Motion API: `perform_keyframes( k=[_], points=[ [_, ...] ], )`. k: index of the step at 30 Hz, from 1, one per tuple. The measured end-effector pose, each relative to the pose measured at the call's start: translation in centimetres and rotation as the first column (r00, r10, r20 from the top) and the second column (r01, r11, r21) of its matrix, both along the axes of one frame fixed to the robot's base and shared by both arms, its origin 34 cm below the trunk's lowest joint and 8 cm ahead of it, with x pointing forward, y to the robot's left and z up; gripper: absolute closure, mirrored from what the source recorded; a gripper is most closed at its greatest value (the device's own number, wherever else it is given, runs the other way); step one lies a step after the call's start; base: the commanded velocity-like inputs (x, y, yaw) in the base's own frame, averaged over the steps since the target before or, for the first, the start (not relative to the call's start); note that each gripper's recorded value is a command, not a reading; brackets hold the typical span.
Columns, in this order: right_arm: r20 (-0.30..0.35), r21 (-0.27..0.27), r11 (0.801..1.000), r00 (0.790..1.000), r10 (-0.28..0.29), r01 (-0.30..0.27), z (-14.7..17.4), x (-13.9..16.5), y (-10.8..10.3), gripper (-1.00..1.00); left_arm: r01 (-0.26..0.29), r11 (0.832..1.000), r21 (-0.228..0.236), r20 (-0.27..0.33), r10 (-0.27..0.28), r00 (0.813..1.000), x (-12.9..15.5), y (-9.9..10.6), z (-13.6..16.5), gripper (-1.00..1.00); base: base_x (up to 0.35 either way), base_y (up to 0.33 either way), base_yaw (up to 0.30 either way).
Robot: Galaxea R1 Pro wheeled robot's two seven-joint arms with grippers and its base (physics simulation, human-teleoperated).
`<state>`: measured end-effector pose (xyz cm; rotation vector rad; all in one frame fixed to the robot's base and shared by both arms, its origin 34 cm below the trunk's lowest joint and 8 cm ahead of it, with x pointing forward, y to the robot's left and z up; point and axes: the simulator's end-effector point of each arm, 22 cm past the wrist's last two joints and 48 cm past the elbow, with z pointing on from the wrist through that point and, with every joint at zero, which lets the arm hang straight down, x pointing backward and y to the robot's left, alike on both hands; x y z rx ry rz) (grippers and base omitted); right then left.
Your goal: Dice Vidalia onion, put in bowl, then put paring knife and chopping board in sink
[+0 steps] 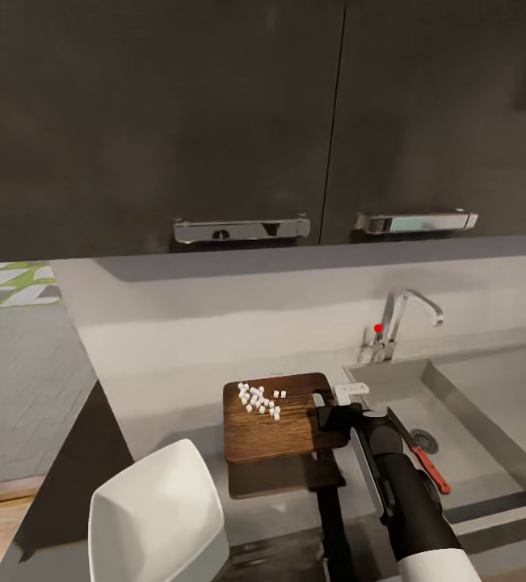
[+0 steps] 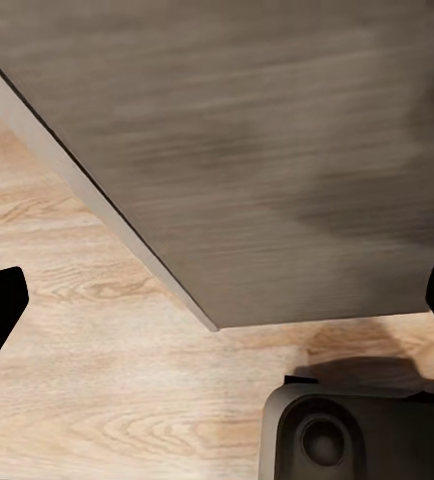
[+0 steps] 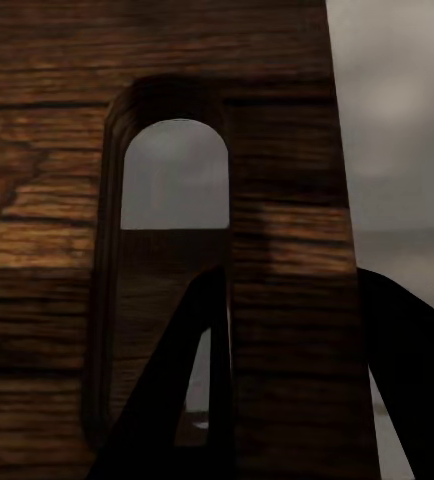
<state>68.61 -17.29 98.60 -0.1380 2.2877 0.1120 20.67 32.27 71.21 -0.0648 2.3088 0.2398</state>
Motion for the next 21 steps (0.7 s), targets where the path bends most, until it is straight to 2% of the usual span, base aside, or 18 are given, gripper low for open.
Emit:
perform_keyframes(
  k=[8, 21],
  points=[
    [0.013, 0.000, 1.000, 1.000, 0.000, 0.000, 0.7, 0.0, 0.0, 1.00, 0.000, 1.000, 0.000, 0.011, 0.000, 1.000, 0.3, 0.0, 0.1, -1.00, -0.224, 0.000, 0.000],
    [0.034, 0.000, 1.000, 0.999, 0.000, 0.000, 2.0, 0.0, 0.0, 1.00, 0.000, 1.000, 0.001, 0.027, 0.000, 1.000, 0.7, 0.0, 0.2, -1.00, -0.019, 0.000, 0.000]
  ],
)
